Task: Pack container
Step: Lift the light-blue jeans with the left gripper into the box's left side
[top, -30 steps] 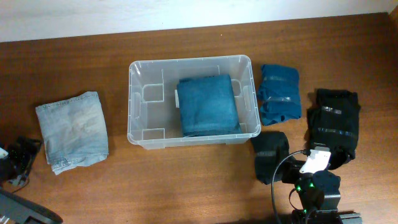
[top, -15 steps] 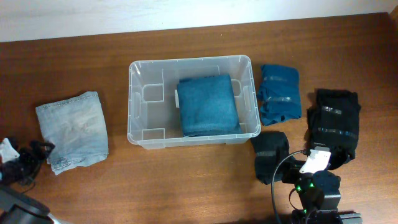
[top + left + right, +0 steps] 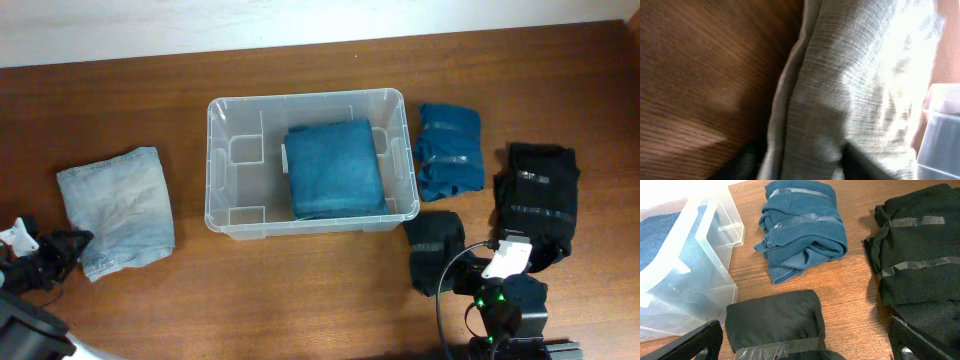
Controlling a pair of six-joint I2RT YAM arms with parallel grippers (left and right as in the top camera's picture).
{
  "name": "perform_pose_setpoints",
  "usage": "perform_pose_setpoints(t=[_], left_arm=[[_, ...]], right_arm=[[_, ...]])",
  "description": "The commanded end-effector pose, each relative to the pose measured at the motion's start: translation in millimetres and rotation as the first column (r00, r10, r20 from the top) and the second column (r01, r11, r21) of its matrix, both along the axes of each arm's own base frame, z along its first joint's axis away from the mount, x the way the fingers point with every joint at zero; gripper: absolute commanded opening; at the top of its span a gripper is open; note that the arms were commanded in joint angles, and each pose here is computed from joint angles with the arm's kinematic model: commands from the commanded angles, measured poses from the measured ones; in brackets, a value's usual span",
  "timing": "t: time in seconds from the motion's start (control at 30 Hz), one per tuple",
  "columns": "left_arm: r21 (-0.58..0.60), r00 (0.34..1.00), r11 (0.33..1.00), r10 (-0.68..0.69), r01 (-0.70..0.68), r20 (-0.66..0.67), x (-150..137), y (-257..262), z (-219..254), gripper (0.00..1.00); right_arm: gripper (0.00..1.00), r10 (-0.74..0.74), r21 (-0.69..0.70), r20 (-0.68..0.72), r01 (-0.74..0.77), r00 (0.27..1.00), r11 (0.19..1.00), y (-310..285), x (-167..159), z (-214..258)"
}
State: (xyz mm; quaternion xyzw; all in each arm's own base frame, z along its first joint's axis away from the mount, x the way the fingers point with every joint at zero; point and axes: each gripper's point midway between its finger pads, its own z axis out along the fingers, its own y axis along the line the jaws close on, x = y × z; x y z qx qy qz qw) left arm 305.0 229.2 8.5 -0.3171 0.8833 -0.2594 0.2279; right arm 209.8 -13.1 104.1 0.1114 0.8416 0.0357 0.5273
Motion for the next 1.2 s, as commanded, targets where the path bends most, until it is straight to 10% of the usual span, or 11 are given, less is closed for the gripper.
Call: perform_pose_setpoints(t=[0.0,0.4,0.67,0.97,1.17], left_arm=[[-0.038,0.998,0.999,-0.012,0.010,-0.068,-9.8,-11.3,-24.1,0.41],[-0.141,1.000,0.990,0.002,0.001,0.021,3.1,-22.2,-0.4,0.02],[-0.089,0.987,0.996,0.015,-0.001,0.157,19.8,-14.8,98.2,0.01],[0.285,0.839,0.951,-0.252,0.121,0.482,20.8,-111.8,314.8,0.01],[0.432,0.592,0.836,-0.546,0.337,0.593,10.0,-243.4,382.8,0.01]], right_arm=[[0.98,0.006,-0.004,0.004,-0.006,1.000,1.000,0.9,0.3,-1.2],[0.98,0.006,-0.004,0.004,-0.006,1.000,1.000,0.9,0.3,-1.2],[0.98,0.006,-0.004,0.004,-0.006,1.000,1.000,0.9,0.3,-1.2],[0.98,0.006,-0.004,0.004,-0.006,1.000,1.000,0.9,0.3,-1.2],[0.98,0.006,-0.004,0.004,-0.006,1.000,1.000,0.9,0.3,-1.2]])
